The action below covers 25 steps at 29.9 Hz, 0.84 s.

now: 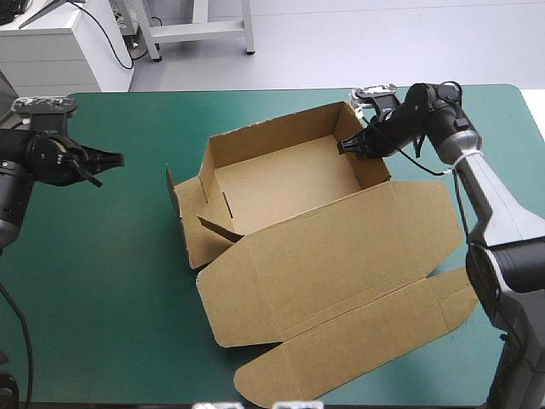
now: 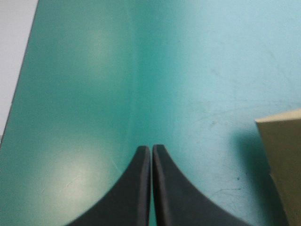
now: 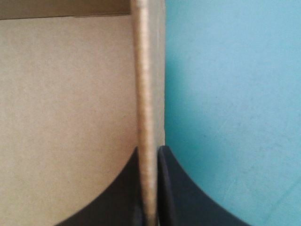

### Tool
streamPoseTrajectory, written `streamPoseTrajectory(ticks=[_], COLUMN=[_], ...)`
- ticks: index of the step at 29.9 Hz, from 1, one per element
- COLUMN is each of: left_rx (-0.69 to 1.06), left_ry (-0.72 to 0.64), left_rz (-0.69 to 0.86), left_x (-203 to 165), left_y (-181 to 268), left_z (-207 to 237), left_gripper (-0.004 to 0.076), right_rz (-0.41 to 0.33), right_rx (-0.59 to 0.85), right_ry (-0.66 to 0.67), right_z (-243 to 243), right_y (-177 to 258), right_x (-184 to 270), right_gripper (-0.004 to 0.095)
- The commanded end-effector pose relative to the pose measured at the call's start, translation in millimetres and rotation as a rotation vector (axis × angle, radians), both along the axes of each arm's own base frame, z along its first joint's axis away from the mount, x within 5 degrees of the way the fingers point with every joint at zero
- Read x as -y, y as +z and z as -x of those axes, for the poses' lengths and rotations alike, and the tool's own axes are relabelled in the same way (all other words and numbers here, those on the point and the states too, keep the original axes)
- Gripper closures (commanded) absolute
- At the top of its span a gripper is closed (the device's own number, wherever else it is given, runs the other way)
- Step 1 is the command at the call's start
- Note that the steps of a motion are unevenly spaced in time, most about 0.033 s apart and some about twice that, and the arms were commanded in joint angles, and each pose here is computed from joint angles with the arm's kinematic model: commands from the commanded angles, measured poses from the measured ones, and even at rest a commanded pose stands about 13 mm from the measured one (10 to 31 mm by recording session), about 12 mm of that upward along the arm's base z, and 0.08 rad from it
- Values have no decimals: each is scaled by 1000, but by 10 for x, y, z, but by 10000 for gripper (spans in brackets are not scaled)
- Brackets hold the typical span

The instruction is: Fold the box

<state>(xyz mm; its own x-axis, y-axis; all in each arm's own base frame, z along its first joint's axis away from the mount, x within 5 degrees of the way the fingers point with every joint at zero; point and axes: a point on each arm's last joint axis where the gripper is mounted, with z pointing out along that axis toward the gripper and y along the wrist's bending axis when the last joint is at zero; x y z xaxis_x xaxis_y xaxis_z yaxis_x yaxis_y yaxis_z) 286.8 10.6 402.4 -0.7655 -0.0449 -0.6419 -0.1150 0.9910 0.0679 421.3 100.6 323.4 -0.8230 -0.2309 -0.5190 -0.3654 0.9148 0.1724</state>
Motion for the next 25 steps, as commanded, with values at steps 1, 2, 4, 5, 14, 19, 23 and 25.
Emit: streamPoseTrajectory(ticks=[1,2,4,5,14,19,23,25], left_rx=[114,124,144,152,165,189,195,194], left_ry=[64,67,62,57,-118,-283,-363,-410], left_rz=[55,86,151,192,539,784,852,884], left_x=[-219,-277,-363,-401,-314,-123,-12,70], left_y=[196,200,210,211,102,60,86,112], left_z=[83,85,92,92,3,-46,-37,-26], left_gripper=[731,731,731,731,731,731,731,731], right_rz=[-80,-84,-89,-92,-167,-262,-349,-377], right_rx=[157,174,191,196,260,322,356,360], right_ry=[-11,-13,-23,-35,-135,-163,-145,-136], right_z=[289,354,448,497,915,1136,1239,1244], right_y=[655,746,867,927,1294,1334,1376,1384], right_x=[46,58,107,152,584,697,677,645], right_gripper=[910,910,910,910,910,910,910,910])
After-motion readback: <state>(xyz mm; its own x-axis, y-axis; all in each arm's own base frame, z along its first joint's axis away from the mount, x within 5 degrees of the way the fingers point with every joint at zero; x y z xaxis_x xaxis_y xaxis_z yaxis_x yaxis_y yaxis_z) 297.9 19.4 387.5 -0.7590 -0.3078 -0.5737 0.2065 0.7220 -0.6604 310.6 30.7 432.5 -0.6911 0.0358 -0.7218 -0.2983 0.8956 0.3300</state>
